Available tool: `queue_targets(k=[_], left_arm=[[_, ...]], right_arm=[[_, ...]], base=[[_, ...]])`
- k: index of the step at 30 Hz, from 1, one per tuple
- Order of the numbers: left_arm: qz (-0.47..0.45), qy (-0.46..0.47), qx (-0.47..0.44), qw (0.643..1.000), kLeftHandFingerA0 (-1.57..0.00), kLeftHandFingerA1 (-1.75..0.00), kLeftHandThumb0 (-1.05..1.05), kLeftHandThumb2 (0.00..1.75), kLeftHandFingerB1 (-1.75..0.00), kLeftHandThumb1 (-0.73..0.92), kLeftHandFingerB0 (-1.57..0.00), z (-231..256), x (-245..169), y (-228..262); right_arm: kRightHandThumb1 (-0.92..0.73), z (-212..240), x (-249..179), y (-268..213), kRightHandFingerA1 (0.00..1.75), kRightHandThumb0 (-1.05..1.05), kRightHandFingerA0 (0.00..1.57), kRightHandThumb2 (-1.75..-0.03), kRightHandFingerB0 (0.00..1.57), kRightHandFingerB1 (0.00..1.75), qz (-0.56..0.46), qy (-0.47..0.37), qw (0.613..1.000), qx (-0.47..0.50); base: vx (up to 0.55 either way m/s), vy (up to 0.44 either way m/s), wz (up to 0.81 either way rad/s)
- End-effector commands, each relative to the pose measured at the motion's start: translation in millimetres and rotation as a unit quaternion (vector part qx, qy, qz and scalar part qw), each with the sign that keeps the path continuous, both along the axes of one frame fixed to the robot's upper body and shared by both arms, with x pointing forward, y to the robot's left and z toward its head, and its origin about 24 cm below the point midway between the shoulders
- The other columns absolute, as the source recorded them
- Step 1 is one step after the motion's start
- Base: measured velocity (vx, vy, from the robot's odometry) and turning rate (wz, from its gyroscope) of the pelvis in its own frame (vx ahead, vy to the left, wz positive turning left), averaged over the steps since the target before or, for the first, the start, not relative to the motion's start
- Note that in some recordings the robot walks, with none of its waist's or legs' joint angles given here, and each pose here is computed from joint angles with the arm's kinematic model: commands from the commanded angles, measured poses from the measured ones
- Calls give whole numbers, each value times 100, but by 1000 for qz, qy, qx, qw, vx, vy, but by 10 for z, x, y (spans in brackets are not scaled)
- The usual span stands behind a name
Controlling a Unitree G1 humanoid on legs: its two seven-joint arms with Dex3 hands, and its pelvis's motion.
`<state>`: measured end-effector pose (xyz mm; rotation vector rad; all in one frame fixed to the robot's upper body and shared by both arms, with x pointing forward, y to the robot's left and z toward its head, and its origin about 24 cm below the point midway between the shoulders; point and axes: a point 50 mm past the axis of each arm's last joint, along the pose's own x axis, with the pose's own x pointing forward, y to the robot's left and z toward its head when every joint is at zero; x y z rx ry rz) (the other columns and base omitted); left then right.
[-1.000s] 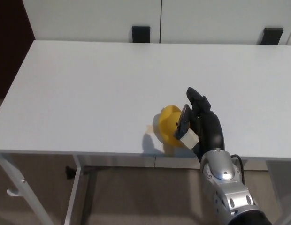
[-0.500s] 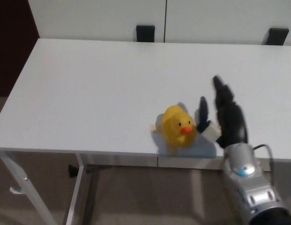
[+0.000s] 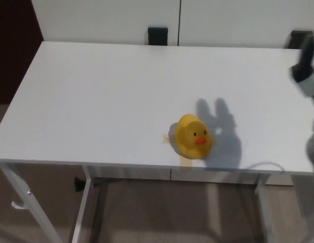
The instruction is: The robot uses its right hand to push the yellow duck toy to the center of the white desk.
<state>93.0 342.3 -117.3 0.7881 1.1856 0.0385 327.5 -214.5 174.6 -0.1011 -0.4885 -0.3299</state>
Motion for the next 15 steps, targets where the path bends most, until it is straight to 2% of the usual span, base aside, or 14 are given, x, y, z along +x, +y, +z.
queue_targets(k=[1, 2, 3, 5, 6, 7, 8, 9, 10, 12, 13, 15], left_arm=[[1, -8, 2, 1000, -71, -54, -22, 60, -52, 66, -77, 41, -73, 82], [0, -8, 4, 1000, -71, -54, -22, 60, -52, 66, -77, 48, -69, 91], [-2, -8, 9, 1000, -70, -48, -25, 60, -51, 63, -77, 70, -42, 118], [-3, -8, 9, 1000, -70, -48, -25, 60, -51, 63, -77, 75, -36, 124], [-6, -7, 12, 1000, -72, -53, -21, 60, -52, 67, -78, 78, -42, 129], [-7, -6, 13, 1000, -72, -53, -21, 60, -52, 67, -78, 78, -49, 131], [-12, -4, 15, 1000, -73, -55, -21, 61, -54, 69, -81, 79, -61, 137], [-15, -2, 16, 1000, -73, -55, -21, 61, -54, 69, -81, 80, -68, 140], [-13, -3, 16, 1000, -70, -51, -21, 60, -52, 67, -79, 84, -68, 146], [-9, -6, 16, 1000, -70, -51, -21, 60, -52, 67, -79, 89, -65, 152], [-9, -6, 16, 1000, -68, -46, -23, 60, -51, 68, -79, 91, -64, 155], [-10, -5, 17, 1000, -68, -46, -23, 60, -51, 68, -79, 92, -65, 157]], right_arm=[[-82, 128, -689, -1168, 38, -105, 0, -123, 0, 31, -55, -10, 998, -27], [-82, 102, -747, -1248, 38, -105, 0, -123, 0, 31, -62, 1, 998, -26], [-82, -32, -969, -1507, 42, -105, 0, -116, 0, 30, -100, 22, 993, -54], [-82, -60, -1020, -1558, 42, -105, 0, -116, 0, 30, -108, 26, 992, -63], [-89, -184, -1202, -1725, 3, -86, 0, -66, 0, 0, -151, 61, 983, -84], [-89, -257, -1329, -1827, 3, -86, 0, -66, 0, 0, -179, 86, 975, -97], [-58, -380, -1511, -1981, 49, -85, 0, -93, 0, 36, -221, 119, 962, -103], [-58, -455, -1638, -2075, 49, -85, 0, -93, 0, 36, -247, 139, 953, -105], [-71, -628, -1832, -2203, 65, -53, 0, -61, 0, 37, -299, 178, 932, -104], [-71, -801, -2062, -2319, 65, -53, 0, -61, 0, 37, -351, 219, 904, -108], [-74, -927, -2187, -2366, 87, -44, 10, -61, 0, 43, -383, 263, 877, -122], [-74, -1040, -2307, -2404, 87, -44, 10, -61, 0, 43, -410, 306, 848, -141]], base=[[0, 0, 0], [0, 0, 0], [0, 0, 0], [0, 0, 0], [0, 0, 0], [0, 0, 0], [0, 0, 0], [0, 0, 0], [0, 0, 0], [0, 0, 5], [0, 0, 0], [0, 0, 0]])
